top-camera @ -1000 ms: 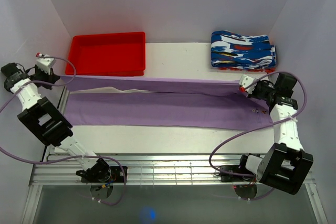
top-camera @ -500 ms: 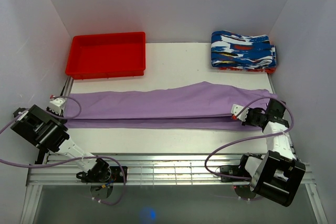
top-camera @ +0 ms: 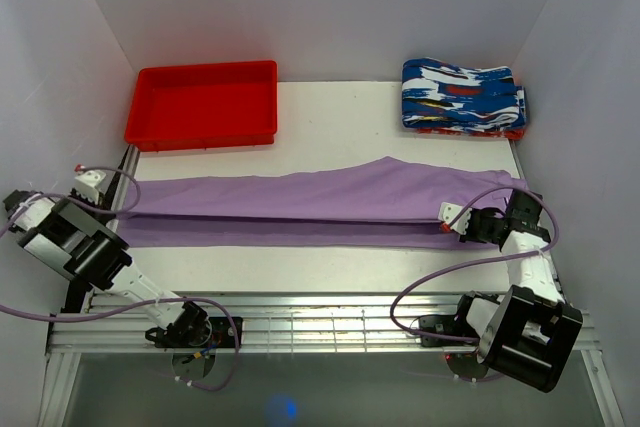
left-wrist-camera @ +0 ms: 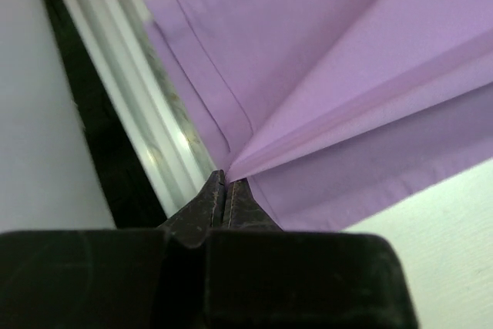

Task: Fold and stack the trousers
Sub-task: Fold the trousers

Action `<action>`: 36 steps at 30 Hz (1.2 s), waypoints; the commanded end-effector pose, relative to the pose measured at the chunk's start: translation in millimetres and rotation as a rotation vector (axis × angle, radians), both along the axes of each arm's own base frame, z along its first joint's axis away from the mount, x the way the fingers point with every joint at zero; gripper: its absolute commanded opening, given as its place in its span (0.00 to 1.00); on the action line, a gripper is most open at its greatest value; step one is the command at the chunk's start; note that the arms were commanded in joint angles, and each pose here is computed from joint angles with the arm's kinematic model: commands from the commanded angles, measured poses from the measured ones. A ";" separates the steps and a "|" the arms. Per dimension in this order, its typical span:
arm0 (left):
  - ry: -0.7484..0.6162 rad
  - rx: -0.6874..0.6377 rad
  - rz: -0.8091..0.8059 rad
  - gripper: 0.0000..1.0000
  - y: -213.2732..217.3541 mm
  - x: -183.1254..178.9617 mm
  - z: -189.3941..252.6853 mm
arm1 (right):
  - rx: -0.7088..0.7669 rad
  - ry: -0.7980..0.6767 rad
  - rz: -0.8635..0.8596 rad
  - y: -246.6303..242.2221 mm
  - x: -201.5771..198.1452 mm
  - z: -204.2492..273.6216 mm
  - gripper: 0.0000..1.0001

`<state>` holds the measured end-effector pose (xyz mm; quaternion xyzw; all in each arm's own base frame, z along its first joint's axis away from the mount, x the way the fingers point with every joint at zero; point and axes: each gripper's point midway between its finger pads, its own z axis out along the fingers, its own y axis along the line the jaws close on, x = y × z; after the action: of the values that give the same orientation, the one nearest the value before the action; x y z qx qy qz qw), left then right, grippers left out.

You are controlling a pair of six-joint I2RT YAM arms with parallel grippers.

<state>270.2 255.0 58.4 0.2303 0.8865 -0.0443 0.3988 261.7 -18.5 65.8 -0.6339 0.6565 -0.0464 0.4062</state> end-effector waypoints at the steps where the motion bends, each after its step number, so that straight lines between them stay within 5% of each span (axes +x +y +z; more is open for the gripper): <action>1: -0.245 0.379 0.060 0.00 88.6 39.9 126.3 | -0.184 -0.072 -0.131 -51.9 21.7 26.6 0.08; 9: -0.177 0.431 0.034 0.00 100.4 8.2 115.8 | -0.183 -0.070 -0.127 -49.6 16.9 27.0 0.08; 18: -0.056 0.434 -0.081 0.00 71.2 -57.0 35.9 | -0.281 -0.032 -0.002 -41.1 -9.6 -2.5 0.08; 21: 0.006 0.479 -0.134 0.00 63.2 -69.3 4.6 | -0.301 0.010 0.032 -39.1 -20.5 -12.3 0.33; 22: 0.034 0.502 -0.144 0.00 63.8 -73.5 -2.0 | -0.308 0.015 0.029 -40.3 -20.8 -12.3 0.53; 23: 0.045 0.524 -0.150 0.00 61.5 -73.4 -9.2 | -0.313 0.011 0.015 -43.5 -18.5 -7.6 0.54; 26: 0.082 0.558 -0.173 0.13 61.8 -78.4 -13.4 | -0.313 0.021 -0.018 -50.8 -11.3 7.2 0.65; 28: 0.081 0.568 -0.174 0.41 63.9 -77.9 -5.4 | -0.281 0.034 -0.039 -50.8 -8.0 19.6 0.82; 30: 0.076 0.496 -0.196 0.54 49.0 -79.1 5.5 | -0.252 0.024 -0.052 -50.9 0.1 44.4 0.90; 32: 0.041 0.423 -0.240 0.91 34.1 -71.8 34.4 | -0.182 0.062 -0.064 -44.5 -0.3 54.1 0.95; 33: 0.027 0.407 -0.247 0.98 28.7 -66.3 46.9 | -0.181 0.029 -0.069 -47.2 9.8 76.9 0.96; 36: 0.005 0.386 -0.292 0.98 7.6 -43.2 85.6 | -0.132 0.062 -0.098 -48.1 16.4 98.7 0.97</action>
<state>201.2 291.4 84.1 0.3883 0.8679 0.0629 0.3033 281.0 -68.4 143.4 -0.6522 0.6687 -0.1190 0.3367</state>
